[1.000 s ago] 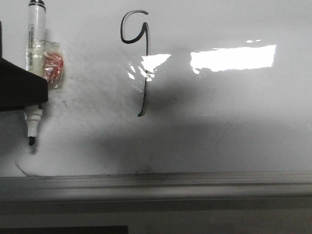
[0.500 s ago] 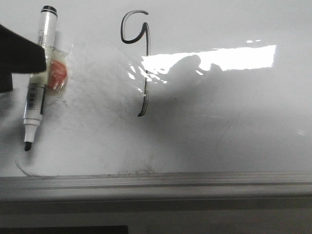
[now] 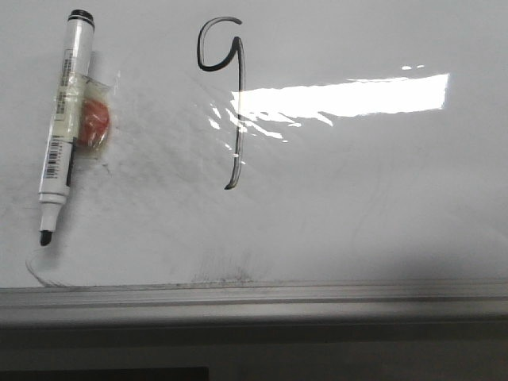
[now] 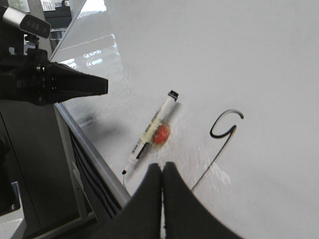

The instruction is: Write number 9 on whiteboard

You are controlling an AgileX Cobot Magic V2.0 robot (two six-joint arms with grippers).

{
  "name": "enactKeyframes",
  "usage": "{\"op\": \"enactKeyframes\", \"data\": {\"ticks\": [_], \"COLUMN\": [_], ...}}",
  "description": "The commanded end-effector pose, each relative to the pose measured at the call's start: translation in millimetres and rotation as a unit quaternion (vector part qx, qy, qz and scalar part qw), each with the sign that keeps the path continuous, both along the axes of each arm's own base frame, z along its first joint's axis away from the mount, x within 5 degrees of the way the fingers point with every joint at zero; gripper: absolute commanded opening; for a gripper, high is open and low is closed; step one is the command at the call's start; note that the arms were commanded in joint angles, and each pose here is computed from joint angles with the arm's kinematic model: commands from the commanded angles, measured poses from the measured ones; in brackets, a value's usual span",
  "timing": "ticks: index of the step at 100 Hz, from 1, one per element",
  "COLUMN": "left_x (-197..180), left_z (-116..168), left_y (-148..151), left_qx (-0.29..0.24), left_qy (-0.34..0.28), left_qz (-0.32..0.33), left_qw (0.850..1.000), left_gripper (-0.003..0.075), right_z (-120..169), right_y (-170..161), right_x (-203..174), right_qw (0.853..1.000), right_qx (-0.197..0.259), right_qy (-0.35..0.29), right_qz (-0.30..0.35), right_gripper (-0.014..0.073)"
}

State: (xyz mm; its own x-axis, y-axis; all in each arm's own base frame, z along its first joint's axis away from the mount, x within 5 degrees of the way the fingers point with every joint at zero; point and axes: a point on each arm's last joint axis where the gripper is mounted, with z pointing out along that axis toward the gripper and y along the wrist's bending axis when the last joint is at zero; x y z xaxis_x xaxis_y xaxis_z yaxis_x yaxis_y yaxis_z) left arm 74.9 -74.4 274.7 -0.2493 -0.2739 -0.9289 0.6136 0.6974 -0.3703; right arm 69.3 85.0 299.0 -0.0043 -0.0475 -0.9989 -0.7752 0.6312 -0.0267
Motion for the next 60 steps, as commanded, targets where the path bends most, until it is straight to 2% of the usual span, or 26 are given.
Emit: {"op": "enactKeyframes", "data": {"ticks": [1,10,24,60], "left_x": [-1.6,-3.8,-3.8,-3.8], "left_z": [3.7,1.4,1.4,1.4], "left_y": [5.0,5.6,5.6,5.6], "left_qx": [0.001,-0.001,-0.001,-0.001], "left_qy": [-0.030,-0.026,-0.026,-0.026], "left_qz": [0.005,-0.006,-0.006,-0.006], "left_qw": [1.000,1.000,1.000,1.000], "left_gripper": [-0.0020,-0.0020,-0.0020,-0.0020], "right_z": [-4.9,-23.3,-35.1,-42.7], "right_y": [-8.9,-18.4,-27.7,-29.2], "right_x": [-8.3,-16.1,-23.7,-24.8], "right_qw": [0.998,0.998,0.996,0.997], "right_qx": [0.035,0.040,0.055,0.050], "right_qy": [-0.048,-0.053,-0.065,-0.061], "right_qz": [0.004,0.004,0.004,0.004], "right_gripper": [-0.0064,-0.0064,-0.0064,-0.0064]}}
